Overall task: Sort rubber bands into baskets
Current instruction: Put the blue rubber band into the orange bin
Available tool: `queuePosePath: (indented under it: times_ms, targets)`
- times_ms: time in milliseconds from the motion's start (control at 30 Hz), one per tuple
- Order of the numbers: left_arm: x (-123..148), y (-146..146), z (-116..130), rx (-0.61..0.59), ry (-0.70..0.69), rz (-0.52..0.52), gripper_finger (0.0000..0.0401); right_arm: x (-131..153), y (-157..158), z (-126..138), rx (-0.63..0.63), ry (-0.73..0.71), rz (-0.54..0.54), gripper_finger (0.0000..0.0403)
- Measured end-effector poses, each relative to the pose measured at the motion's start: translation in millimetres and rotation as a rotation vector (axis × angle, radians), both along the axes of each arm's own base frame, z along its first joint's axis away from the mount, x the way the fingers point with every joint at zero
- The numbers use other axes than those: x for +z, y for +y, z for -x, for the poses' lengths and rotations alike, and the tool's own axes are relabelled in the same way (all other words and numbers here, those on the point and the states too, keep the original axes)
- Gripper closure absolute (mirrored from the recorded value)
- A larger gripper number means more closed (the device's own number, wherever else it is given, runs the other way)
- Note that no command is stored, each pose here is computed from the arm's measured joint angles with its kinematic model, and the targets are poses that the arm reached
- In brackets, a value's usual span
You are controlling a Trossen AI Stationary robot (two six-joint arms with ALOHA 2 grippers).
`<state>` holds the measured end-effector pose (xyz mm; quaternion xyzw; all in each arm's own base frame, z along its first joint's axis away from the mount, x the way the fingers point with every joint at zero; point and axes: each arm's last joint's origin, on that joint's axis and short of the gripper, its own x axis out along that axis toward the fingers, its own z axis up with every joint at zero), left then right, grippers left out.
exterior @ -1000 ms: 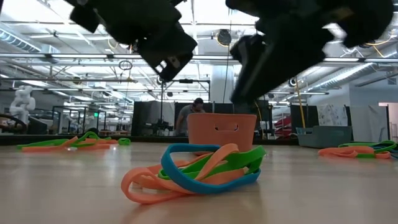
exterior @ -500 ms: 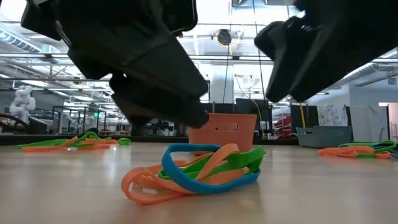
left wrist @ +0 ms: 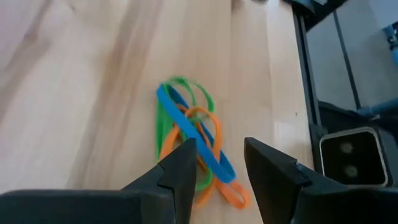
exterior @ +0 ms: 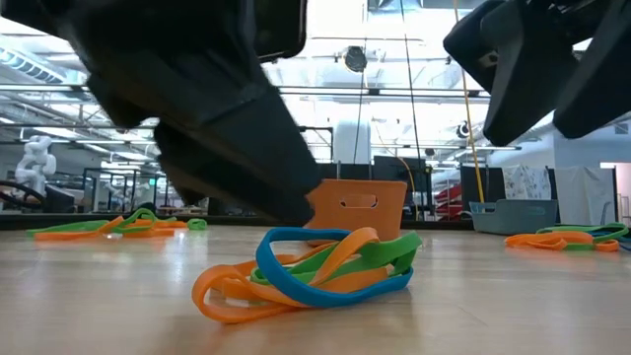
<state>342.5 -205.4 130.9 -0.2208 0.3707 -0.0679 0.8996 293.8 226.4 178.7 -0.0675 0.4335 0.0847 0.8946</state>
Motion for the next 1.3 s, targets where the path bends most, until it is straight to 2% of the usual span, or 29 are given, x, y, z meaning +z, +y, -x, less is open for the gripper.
queuePosePath:
  times_ms: [300, 1300]
  targets:
    - [-2.0, -2.2, 3.7, 0.028, 0.007, -0.046, 0.0260, 0.2, -0.7, -0.8, -0.001, -0.003, 0.001, 0.0252]
    - [-15.3, -1.3, 3.0, 0.097, 0.046, -0.037, 0.0260, 0.2, -1.5, -1.6, -0.006, -0.004, -0.003, 0.0252]
